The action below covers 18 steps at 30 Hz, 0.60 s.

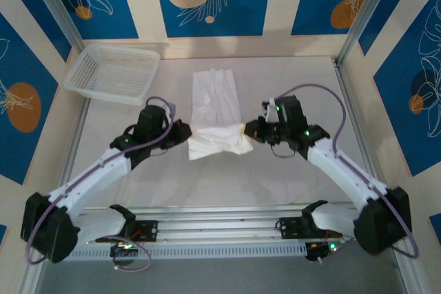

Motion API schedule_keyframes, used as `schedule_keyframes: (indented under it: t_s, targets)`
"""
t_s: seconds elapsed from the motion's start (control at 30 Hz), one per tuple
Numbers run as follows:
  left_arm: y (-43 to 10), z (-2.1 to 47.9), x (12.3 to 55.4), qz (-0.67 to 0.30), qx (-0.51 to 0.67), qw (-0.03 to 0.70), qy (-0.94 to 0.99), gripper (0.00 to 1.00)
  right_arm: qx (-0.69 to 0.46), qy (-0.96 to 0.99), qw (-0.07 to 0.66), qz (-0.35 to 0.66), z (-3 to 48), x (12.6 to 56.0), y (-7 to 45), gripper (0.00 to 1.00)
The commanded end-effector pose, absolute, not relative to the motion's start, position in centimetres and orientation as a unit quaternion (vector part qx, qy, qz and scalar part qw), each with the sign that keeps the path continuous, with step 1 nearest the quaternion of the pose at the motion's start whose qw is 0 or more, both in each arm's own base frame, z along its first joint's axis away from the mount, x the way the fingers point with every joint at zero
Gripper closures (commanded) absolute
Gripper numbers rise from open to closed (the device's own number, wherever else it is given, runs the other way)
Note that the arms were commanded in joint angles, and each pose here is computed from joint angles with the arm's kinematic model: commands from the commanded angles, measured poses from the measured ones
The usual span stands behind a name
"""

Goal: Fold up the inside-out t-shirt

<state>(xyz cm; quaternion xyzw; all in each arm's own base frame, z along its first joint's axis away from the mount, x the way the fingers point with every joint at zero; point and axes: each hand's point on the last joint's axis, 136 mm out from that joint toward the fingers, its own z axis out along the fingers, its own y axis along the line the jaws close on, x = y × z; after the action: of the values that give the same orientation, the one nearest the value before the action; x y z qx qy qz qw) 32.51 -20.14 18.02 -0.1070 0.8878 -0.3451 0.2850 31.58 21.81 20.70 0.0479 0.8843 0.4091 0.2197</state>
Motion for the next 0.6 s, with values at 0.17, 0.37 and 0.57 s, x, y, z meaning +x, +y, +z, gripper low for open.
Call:
schedule_keyframes:
  t_s: [0.17,0.37,0.57]
  targets:
    - [-19.4,18.4,45.8,-0.332,-0.100,0.342,0.873,1.00,0.007,0.878,0.286,0.385,21.9,44.1,21.3,1.00]
    - [-20.6,14.1,54.2,-0.351,-0.103,0.323,0.873,0.82,0.002,0.872,0.287,0.397,19.0,52.0,21.2,0.73]
    - [-19.3,16.1,55.4,-0.356,-0.106,0.357,0.857,0.45,-0.006,0.898,0.244,0.367,18.2,53.5,20.1,0.41]
